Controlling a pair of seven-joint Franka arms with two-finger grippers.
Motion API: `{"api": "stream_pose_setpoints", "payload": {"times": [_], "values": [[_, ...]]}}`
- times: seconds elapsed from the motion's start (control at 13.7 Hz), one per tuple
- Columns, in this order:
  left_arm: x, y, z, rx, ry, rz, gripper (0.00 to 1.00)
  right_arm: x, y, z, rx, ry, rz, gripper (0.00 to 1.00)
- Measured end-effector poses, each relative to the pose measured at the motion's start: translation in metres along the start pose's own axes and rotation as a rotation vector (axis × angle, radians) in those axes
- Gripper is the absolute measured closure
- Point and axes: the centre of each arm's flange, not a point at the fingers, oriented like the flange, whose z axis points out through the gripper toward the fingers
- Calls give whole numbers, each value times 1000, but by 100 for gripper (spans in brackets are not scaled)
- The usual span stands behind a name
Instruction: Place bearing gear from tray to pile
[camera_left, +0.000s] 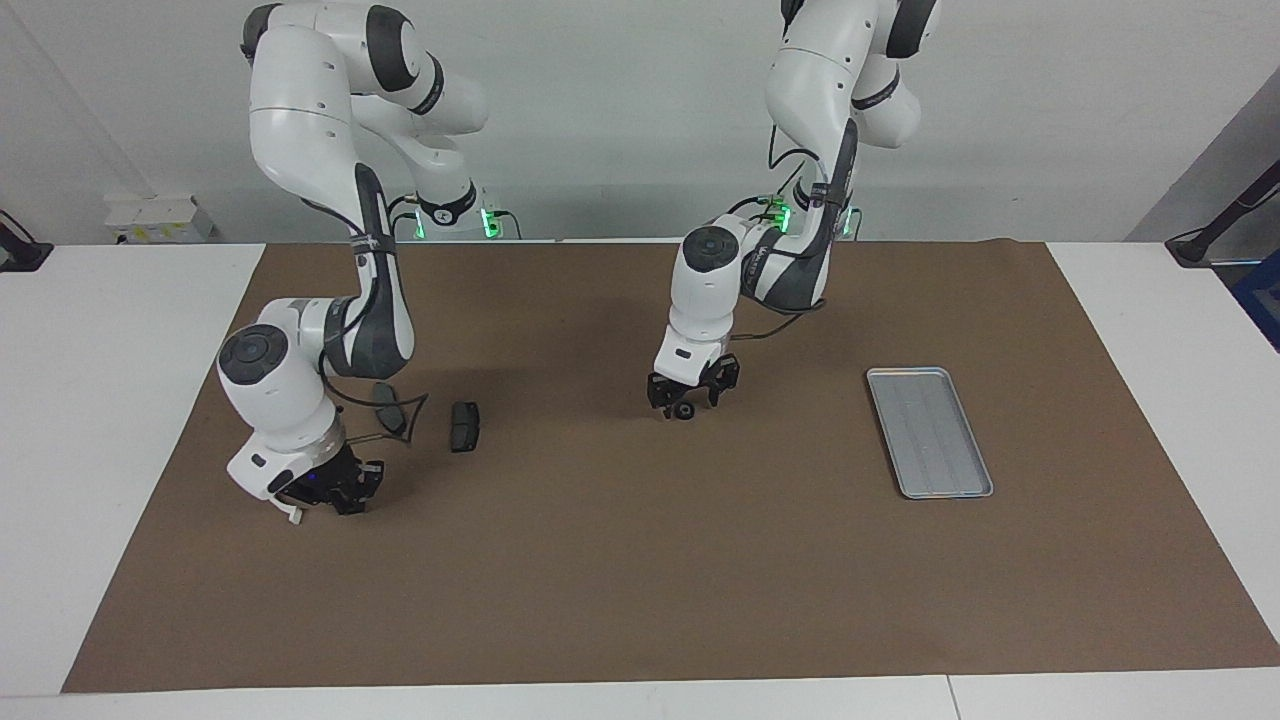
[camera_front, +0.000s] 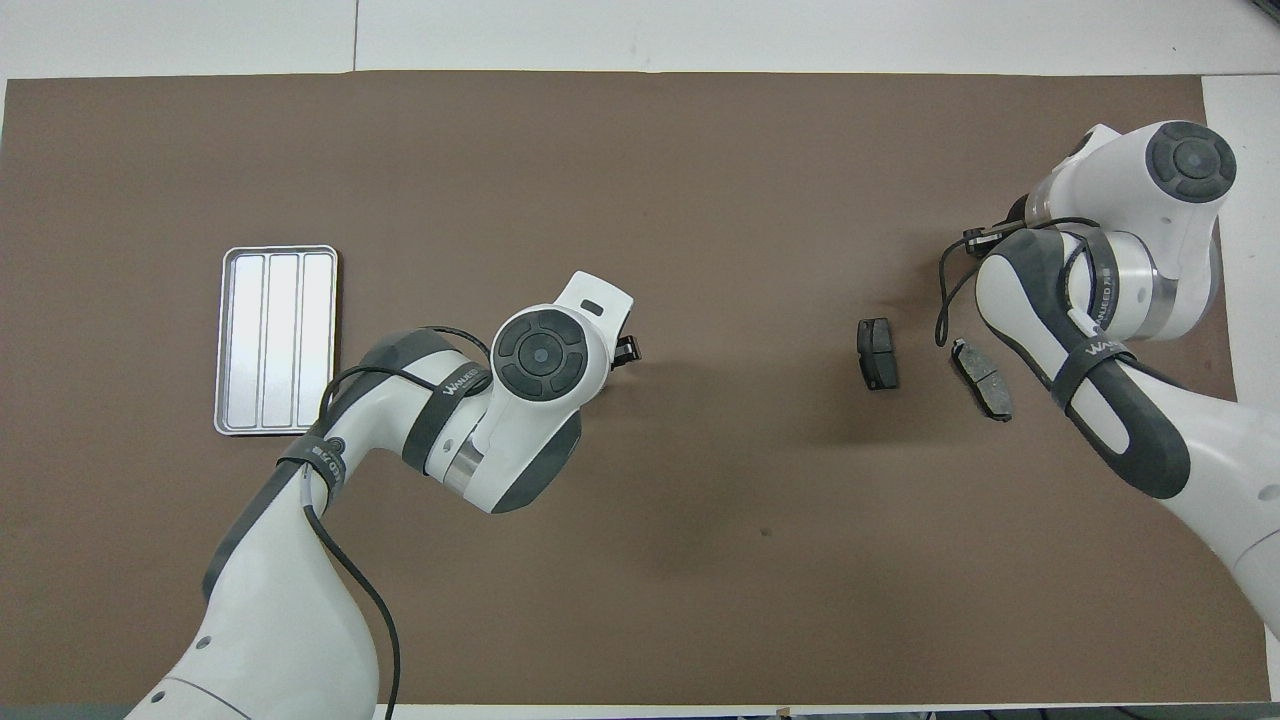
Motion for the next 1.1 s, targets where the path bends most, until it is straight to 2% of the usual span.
{"api": "stream_pose_setpoints", "payload": {"times": [0.15,0.22,0.29,0.44,0.51,0.66,0.8,0.95,1.1], "values": [[28,-27,-55,2,12,10,0,1,-3,0,2,0,-4,59],[46,-52,-91,2,21,20,0,2,-7,-2,4,-1,-9,44],[60,-79,-122,3,30,37,0,3,-11,-7,5,-8,-16,35],[87,-141,-176,8,47,80,0,5,-30,-35,9,-28,-45,10],[98,-174,-198,12,57,104,0,6,-46,-54,11,-40,-53,0],[112,-245,-237,29,60,159,0,4,-90,-95,12,-72,11,0],[113,-300,-267,43,61,187,0,-3,-144,-124,6,-95,129,0],[108,-331,-286,50,56,179,0,-14,-218,-141,-4,-106,290,0],[105,-340,-292,53,50,165,0,-27,-287,-147,-10,-99,438,0]]}}
